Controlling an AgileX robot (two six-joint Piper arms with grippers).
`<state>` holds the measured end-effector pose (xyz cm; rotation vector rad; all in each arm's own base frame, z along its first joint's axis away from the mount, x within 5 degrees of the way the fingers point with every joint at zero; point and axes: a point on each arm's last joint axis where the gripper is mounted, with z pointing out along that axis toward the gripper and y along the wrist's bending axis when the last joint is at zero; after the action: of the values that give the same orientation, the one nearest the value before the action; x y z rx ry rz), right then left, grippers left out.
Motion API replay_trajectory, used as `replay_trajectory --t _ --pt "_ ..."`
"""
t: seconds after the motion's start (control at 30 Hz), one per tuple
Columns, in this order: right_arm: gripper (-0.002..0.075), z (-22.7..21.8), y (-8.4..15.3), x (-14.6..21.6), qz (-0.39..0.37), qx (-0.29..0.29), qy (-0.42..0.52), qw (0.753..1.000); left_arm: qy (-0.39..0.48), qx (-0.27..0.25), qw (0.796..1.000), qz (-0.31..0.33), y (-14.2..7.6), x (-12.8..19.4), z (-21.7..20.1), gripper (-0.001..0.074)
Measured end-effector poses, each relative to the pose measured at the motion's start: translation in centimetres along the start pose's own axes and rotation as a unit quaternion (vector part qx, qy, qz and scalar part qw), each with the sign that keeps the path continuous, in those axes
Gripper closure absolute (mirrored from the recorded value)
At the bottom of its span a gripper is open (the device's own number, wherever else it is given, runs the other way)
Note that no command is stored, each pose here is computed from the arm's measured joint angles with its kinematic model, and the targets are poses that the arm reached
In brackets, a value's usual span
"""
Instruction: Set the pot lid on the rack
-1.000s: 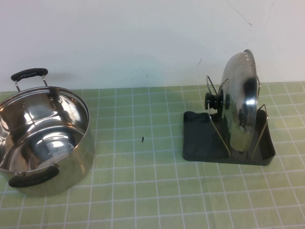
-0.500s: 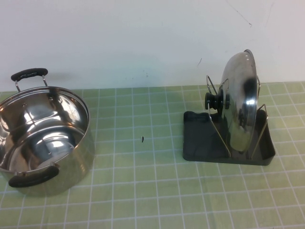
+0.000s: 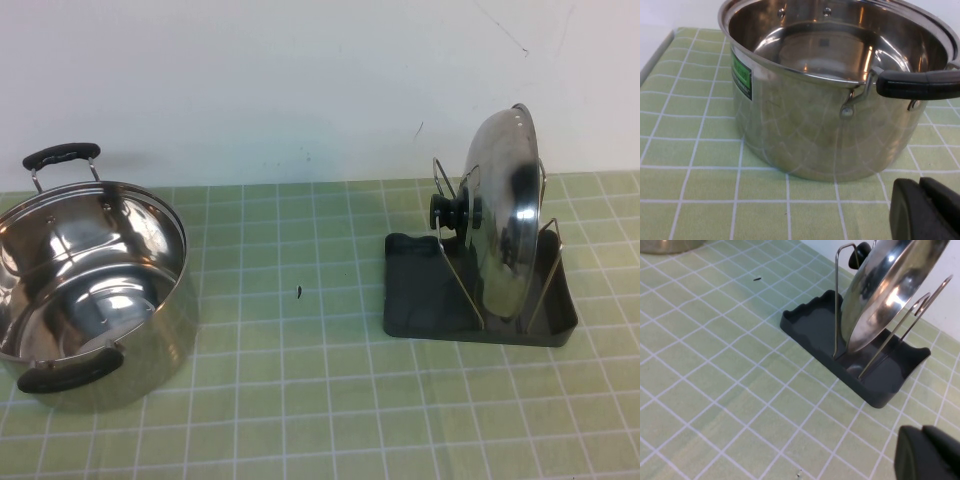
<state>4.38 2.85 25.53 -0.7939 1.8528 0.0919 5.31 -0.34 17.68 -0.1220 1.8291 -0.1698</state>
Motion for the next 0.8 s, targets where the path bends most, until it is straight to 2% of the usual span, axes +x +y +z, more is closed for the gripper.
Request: replay_trajectory --t 0.8 --pt "0.0727 0.0 0.02 -0.01 0.002 -0.001 -0.001 1.0 0.0 0.0 1.0 0.005 0.0 0.0 0.0 0.0737"
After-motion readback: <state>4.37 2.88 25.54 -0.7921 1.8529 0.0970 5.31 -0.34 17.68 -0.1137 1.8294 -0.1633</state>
